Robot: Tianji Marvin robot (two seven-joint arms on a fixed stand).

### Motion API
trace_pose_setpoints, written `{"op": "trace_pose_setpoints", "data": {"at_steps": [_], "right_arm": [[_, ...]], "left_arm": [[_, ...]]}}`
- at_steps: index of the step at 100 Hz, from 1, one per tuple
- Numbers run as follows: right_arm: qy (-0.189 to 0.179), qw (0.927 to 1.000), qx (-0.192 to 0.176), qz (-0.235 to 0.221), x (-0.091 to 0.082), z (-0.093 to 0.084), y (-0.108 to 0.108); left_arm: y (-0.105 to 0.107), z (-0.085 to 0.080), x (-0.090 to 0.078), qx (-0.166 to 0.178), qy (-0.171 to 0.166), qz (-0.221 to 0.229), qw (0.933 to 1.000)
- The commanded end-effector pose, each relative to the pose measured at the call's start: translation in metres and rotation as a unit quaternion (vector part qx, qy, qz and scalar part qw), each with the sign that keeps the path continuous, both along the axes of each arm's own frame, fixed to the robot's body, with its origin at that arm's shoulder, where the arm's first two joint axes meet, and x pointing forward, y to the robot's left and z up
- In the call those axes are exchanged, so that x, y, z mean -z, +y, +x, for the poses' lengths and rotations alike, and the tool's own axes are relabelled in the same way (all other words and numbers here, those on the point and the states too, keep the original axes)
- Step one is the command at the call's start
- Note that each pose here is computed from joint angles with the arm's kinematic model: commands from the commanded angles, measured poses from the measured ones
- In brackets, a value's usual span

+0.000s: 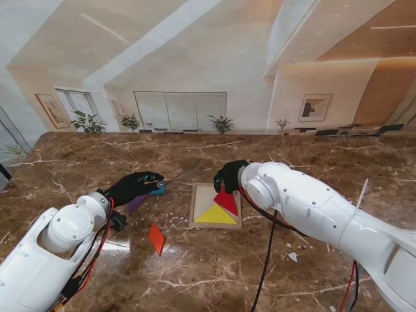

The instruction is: Assemble the tangram pieces into a square

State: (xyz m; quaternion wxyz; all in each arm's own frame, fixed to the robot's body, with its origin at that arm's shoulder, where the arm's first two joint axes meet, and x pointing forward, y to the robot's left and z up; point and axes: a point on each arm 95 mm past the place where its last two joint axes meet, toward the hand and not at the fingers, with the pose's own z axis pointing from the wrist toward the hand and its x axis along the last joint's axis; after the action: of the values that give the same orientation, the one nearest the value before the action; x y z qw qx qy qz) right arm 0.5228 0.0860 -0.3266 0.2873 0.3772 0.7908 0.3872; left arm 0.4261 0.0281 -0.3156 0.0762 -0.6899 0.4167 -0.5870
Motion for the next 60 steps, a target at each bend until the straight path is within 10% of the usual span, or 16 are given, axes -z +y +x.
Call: {"op": "trace_pose_setpoints", "data": {"at_steps": [1,60], "right_arm": [[0.007,0.9999,0.004,-0.006,0.002,-0.001,-0.002],[0.016,0.9999,0.002,-0.003,0.029,0.007,0.000]], "left_arm": [[-0.001,-0.002,0.003,0.002,0.005,0.000,1.0000],[-0.001,-0.003,0.004,0.003,0.007,0.001,1.0000]]}}
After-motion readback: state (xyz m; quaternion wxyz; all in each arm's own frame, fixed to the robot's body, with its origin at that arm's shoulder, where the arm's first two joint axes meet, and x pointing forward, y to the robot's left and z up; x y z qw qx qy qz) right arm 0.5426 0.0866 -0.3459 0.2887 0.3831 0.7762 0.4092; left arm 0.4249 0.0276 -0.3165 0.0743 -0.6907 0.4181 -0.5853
